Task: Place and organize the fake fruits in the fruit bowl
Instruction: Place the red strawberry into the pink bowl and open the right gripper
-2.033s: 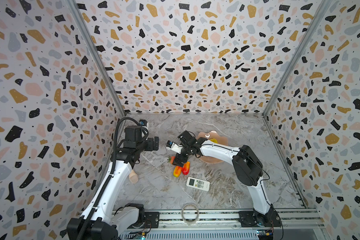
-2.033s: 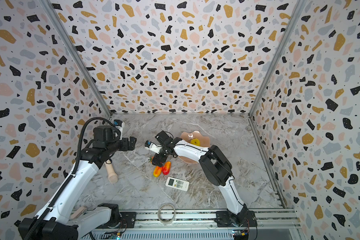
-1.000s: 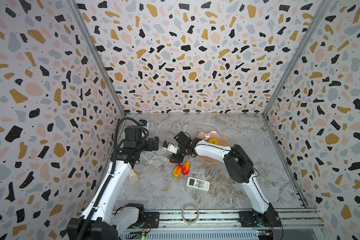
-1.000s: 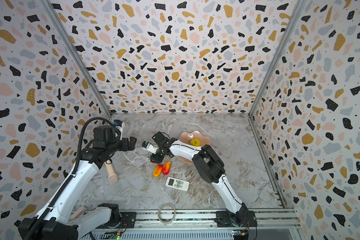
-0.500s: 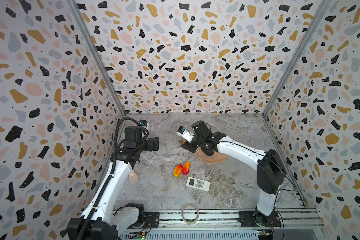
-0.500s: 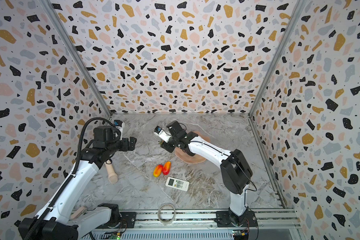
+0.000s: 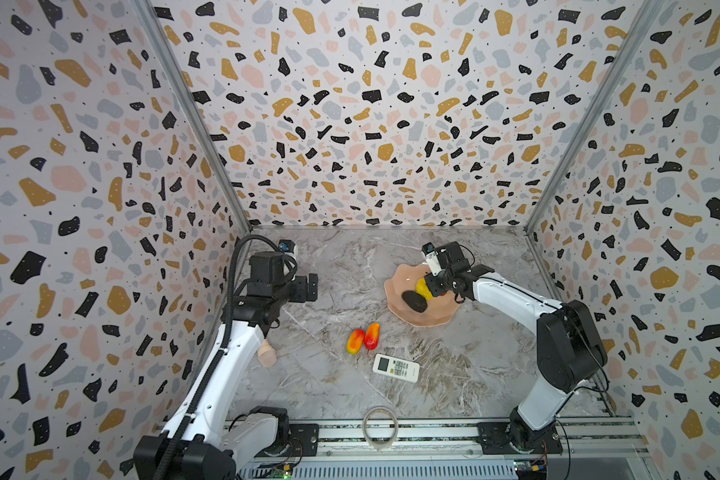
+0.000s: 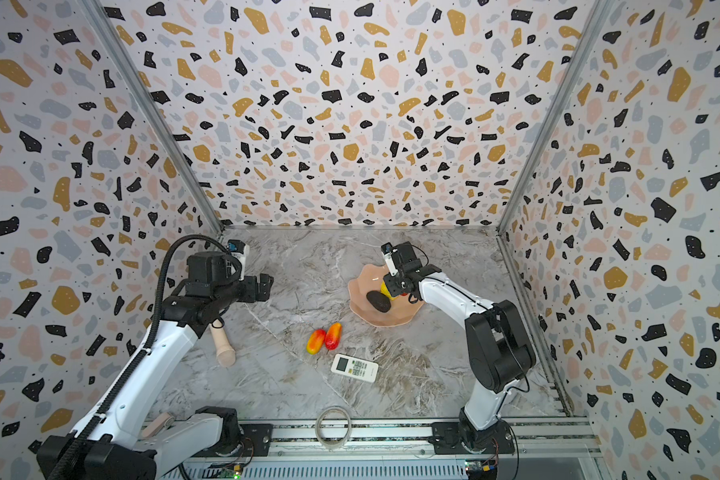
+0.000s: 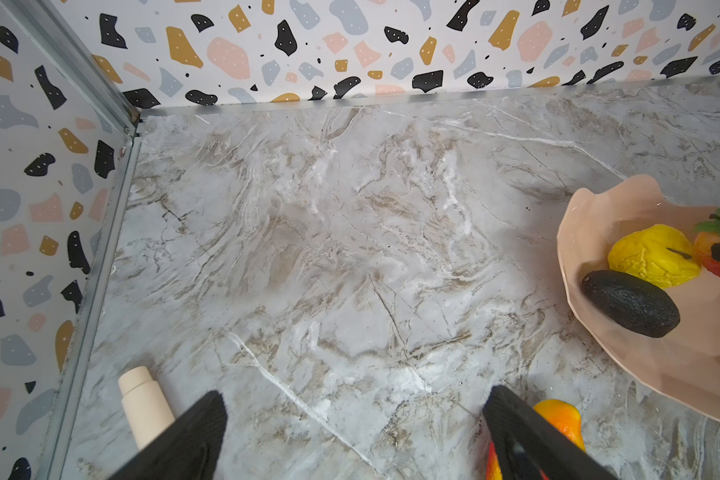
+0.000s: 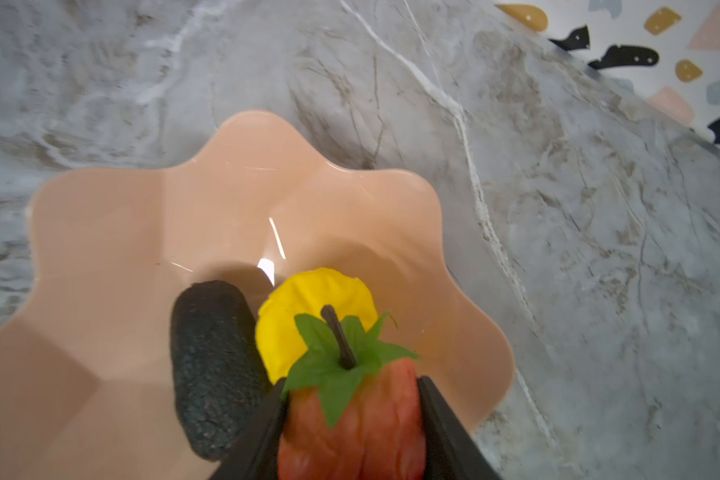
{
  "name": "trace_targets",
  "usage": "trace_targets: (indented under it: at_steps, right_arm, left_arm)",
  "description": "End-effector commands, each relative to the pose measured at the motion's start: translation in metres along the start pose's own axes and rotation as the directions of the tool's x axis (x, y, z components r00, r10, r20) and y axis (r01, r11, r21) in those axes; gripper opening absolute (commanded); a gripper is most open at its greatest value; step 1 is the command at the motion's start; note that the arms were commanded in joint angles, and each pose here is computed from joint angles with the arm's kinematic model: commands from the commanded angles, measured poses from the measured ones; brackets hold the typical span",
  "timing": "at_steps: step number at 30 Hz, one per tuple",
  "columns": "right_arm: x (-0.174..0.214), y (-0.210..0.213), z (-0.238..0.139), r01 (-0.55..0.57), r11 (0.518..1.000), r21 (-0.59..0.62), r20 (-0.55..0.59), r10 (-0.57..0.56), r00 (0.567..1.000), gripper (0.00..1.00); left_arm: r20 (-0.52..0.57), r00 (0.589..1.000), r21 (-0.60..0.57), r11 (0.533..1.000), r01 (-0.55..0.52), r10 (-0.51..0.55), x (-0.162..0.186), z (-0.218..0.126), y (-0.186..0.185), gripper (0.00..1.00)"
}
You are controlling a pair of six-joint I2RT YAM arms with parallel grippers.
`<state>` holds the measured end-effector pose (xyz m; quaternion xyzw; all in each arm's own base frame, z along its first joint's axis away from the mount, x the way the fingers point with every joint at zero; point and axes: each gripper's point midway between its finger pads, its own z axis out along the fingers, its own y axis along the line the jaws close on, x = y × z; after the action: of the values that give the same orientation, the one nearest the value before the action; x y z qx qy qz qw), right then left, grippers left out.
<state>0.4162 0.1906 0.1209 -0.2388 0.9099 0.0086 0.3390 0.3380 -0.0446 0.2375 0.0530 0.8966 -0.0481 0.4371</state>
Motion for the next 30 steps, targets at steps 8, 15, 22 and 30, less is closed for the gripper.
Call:
trace_targets:
  at_steps: [8, 15, 22, 30]
  right_arm:
    - [0.006, -0.048, -0.018, -0.200, 0.972, 0.123, 0.065, 0.193, 0.979, 0.36]
    - [0.014, -0.041, -0.007, -0.245, 0.967, 0.068, 0.049, 0.242, 0.969, 0.46]
    - [0.013, -0.033, -0.001, -0.259, 0.966, 0.020, 0.053, 0.257, 0.965, 0.55]
    - [0.014, -0.032, -0.001, -0.264, 0.965, 0.013, 0.055, 0.263, 0.963, 0.64]
  left_arm:
    - [0.035, 0.999, 0.011, 1.000, -0.006, 0.006, -0.007, -0.002, -0.001, 0.99]
    - [0.036, 0.999, 0.009, 1.000, -0.006, 0.006, -0.007, -0.003, -0.001, 0.99]
    - [0.034, 0.999, 0.008, 1.000, -0.006, 0.006, -0.006, -0.002, -0.001, 0.99]
    - [0.032, 0.999, 0.008, 1.000, -0.007, 0.007, -0.006, -0.001, -0.001, 0.99]
